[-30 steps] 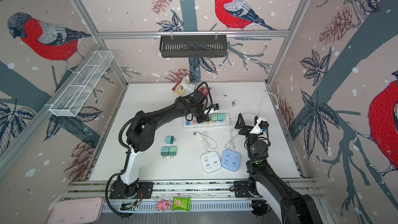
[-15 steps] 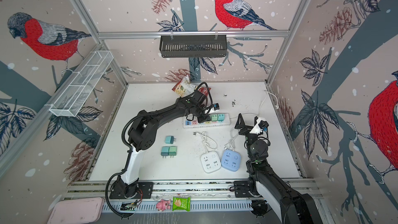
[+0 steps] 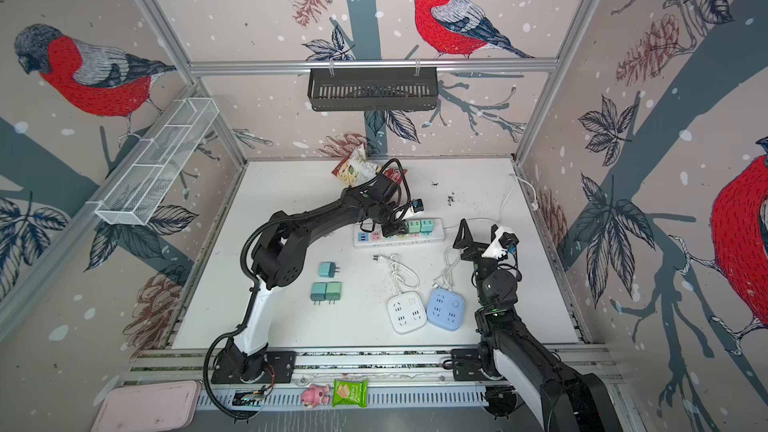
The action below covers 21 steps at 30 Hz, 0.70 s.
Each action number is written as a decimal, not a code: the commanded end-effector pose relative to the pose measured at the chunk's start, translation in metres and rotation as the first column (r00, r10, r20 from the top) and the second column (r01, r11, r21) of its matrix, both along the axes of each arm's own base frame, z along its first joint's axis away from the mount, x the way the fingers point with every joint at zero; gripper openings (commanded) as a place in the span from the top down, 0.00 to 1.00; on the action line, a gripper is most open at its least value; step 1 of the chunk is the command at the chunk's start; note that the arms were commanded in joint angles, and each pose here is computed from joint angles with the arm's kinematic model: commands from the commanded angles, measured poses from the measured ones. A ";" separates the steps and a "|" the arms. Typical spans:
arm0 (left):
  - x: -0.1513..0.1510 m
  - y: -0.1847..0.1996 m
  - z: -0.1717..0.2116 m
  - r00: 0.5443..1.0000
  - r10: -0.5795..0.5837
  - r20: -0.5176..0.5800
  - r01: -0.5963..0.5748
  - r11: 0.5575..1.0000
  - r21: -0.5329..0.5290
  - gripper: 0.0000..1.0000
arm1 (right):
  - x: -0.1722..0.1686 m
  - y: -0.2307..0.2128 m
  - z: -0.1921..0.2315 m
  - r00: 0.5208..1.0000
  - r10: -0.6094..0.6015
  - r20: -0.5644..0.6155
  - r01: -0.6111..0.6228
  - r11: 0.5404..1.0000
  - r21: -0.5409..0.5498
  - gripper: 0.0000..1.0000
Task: Insert the plug
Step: 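Open the left gripper and lift it off the plugged teal adapter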
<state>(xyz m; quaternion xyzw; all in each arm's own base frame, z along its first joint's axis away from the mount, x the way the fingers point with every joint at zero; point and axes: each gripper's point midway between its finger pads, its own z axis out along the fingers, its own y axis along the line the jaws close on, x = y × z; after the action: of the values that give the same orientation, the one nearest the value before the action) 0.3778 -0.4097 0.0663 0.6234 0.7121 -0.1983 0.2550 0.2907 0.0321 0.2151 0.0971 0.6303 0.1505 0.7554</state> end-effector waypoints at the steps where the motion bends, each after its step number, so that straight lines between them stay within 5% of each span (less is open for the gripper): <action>1: -0.011 0.012 -0.020 0.998 -0.007 -0.063 0.011 0.998 0.069 1.00 | -0.007 0.000 -0.024 0.999 0.012 -0.044 -0.012 1.000 0.005 0.00; 10: -0.007 0.010 -0.013 0.998 -0.002 -0.065 0.006 0.997 0.073 0.97 | -0.006 -0.001 -0.025 0.999 0.009 -0.050 -0.008 1.000 0.008 0.00; 11: -0.006 0.010 -0.011 0.998 0.005 -0.060 -0.001 0.997 0.072 0.88 | -0.006 -0.001 -0.025 0.999 0.010 -0.049 -0.009 1.000 0.009 0.00; 12: -0.004 0.009 -0.009 0.998 0.010 -0.055 -0.007 0.998 0.069 0.30 | -0.006 -0.001 -0.025 0.999 0.008 -0.051 -0.008 1.000 0.009 0.00; 13: -0.004 0.009 -0.005 0.999 0.012 -0.051 -0.008 0.998 0.063 0.01 | -0.006 -0.001 -0.025 0.999 0.009 -0.051 -0.009 1.000 0.010 0.00; 21: -0.006 0.002 0.055 1.000 0.017 0.009 -0.017 0.998 -0.056 0.01 | -0.005 -0.002 -0.026 0.998 0.006 -0.057 -0.005 1.000 0.014 0.00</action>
<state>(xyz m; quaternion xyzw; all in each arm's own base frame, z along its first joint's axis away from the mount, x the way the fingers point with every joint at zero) 0.3746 -0.4036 0.0940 0.6147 0.7216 -0.1958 0.2512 0.2922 0.0297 0.2114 0.1065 0.6343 0.1543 0.7500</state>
